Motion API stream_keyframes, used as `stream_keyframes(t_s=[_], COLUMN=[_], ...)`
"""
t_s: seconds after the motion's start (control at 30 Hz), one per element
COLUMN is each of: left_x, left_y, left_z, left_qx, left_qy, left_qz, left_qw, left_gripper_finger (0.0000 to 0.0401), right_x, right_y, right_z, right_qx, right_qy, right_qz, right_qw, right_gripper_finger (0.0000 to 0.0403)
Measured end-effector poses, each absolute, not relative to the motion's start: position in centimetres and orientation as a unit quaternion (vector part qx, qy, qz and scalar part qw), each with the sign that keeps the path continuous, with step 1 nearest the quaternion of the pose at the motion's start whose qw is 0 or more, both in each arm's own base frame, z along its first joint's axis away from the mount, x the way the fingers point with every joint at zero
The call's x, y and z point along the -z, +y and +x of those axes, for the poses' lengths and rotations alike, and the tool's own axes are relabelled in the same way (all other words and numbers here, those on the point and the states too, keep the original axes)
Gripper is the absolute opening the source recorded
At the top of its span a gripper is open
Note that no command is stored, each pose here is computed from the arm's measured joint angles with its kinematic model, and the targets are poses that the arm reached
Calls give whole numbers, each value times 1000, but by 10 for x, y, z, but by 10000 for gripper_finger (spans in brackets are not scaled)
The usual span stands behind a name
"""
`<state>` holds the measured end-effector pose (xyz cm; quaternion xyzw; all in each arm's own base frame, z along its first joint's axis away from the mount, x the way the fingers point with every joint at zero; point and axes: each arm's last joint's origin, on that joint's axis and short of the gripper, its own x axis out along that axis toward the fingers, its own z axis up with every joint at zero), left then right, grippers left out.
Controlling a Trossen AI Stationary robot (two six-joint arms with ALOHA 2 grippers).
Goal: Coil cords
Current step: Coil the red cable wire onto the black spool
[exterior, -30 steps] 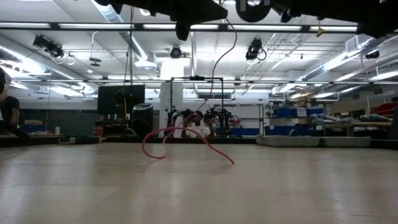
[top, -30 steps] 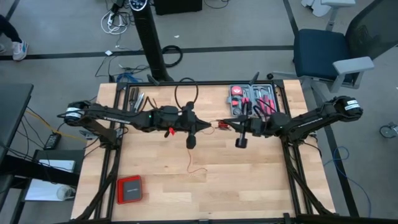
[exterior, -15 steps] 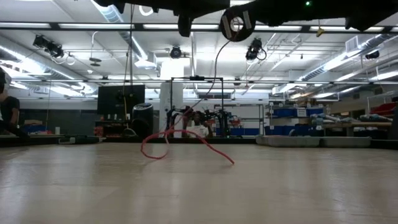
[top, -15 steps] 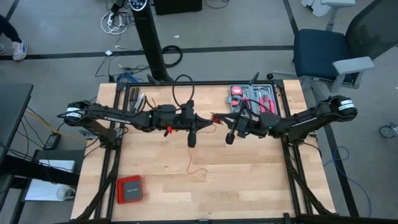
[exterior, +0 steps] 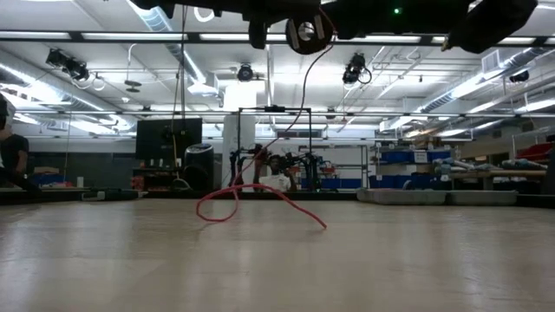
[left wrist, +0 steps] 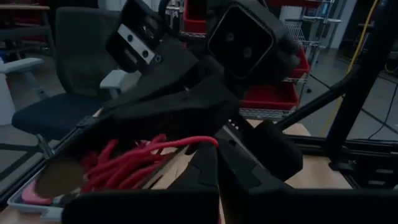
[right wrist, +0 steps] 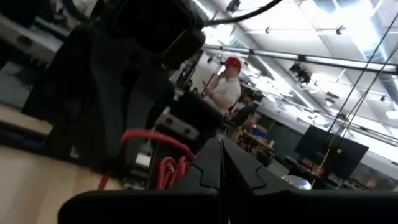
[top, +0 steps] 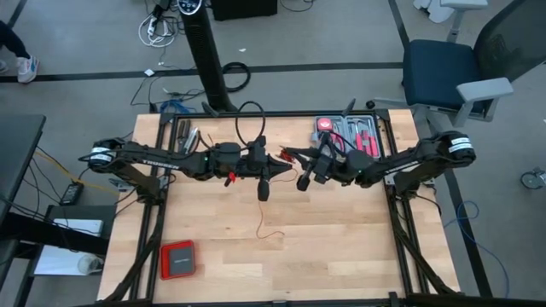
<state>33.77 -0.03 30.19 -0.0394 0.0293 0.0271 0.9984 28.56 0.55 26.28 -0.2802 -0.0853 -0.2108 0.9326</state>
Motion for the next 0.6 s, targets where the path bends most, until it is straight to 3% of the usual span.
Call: stream_keyframes(t_s=[0.6], left_x=[-300], left_y=[4], left_z=[337], left_qx=[-117], left_qy=[50], left_qz=[67], left_qw=[990], left_gripper_finger=[0], right_x=[-275], right_y=[0], right_z=[293], right_qx=[211], right_qy=[-159], right_qz=[-186], right_qw=[946], right_gripper_finger=[0])
